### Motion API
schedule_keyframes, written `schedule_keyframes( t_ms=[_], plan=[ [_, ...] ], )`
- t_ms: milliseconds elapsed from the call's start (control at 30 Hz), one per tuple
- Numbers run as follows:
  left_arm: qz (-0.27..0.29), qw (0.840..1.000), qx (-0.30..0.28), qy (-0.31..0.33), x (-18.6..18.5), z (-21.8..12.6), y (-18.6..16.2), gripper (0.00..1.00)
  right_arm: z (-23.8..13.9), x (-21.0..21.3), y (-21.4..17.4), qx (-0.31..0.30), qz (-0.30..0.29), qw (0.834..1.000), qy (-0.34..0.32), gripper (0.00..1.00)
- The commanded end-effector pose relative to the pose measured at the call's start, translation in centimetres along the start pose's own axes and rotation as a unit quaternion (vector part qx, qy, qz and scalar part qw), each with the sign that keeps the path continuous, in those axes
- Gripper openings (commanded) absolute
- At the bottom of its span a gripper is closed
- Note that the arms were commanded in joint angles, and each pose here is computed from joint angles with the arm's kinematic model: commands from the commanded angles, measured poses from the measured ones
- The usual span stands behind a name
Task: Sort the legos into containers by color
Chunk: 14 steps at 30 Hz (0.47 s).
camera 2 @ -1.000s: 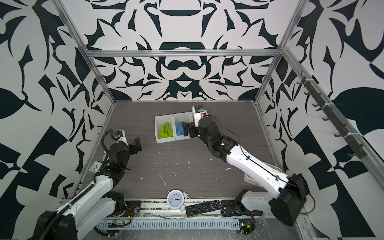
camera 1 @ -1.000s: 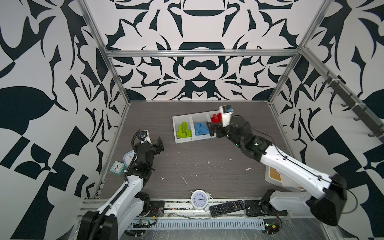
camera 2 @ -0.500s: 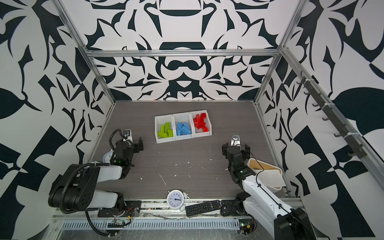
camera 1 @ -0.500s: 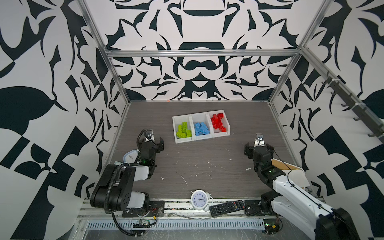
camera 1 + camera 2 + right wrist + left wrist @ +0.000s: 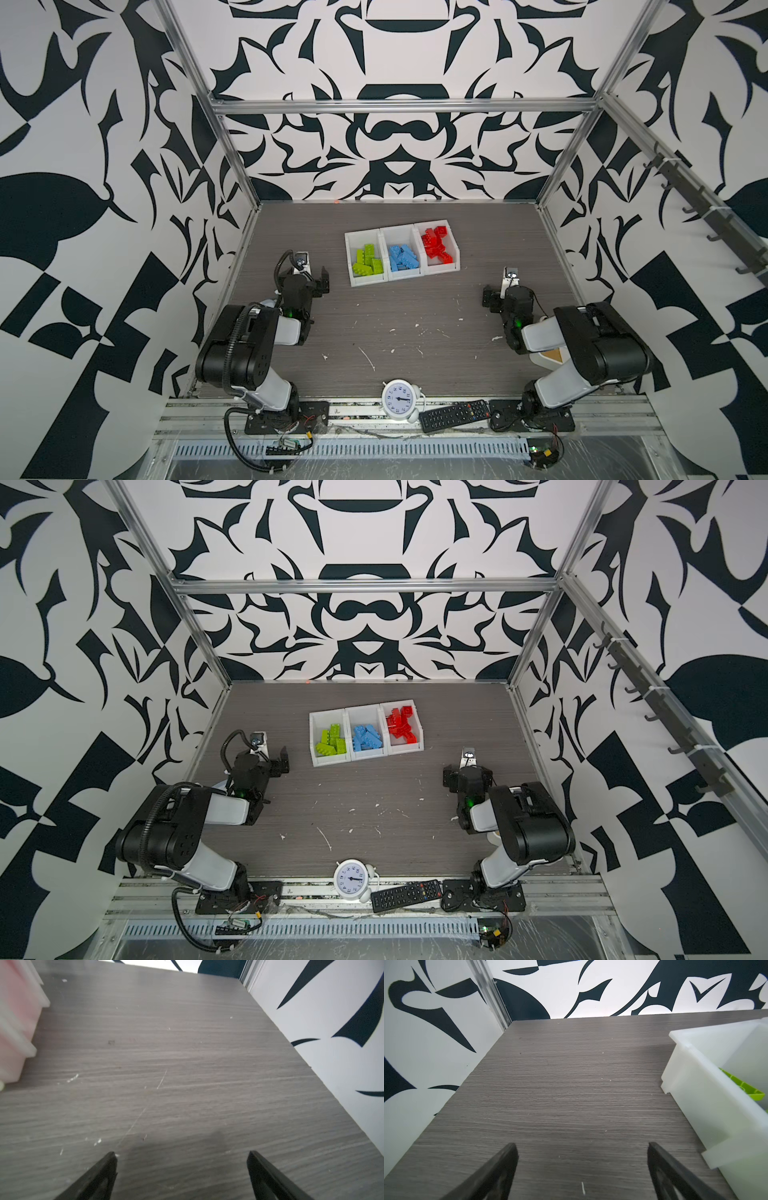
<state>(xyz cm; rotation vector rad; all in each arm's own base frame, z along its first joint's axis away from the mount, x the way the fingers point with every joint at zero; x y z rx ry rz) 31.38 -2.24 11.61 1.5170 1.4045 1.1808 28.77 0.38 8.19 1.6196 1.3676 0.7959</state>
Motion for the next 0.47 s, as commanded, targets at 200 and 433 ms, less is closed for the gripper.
schedule_keyframes(
  t_ms=[200,433],
  plan=[
    [0.004,1.0,0.003,-0.003,0.0,0.12,-0.05,1.0,0.62,0.19,3.44,-0.049,0.024,0.998,-0.005,1.0],
    [-0.004,1.0,0.004,-0.006,0.19,0.22,-0.01,1.0,0.61,0.21,3.5,-0.05,0.023,0.998,-0.005,1.0]
  ],
)
Point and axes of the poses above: each gripper's point midway between its finger pads, its own z axis out along the fingers, its own x axis along the line the jaws close on, y = z × x, the point moved 8 cm from there along -z, back along the fingers, and after that the axes turned 4 degrees about z, right-handed, at the moved point
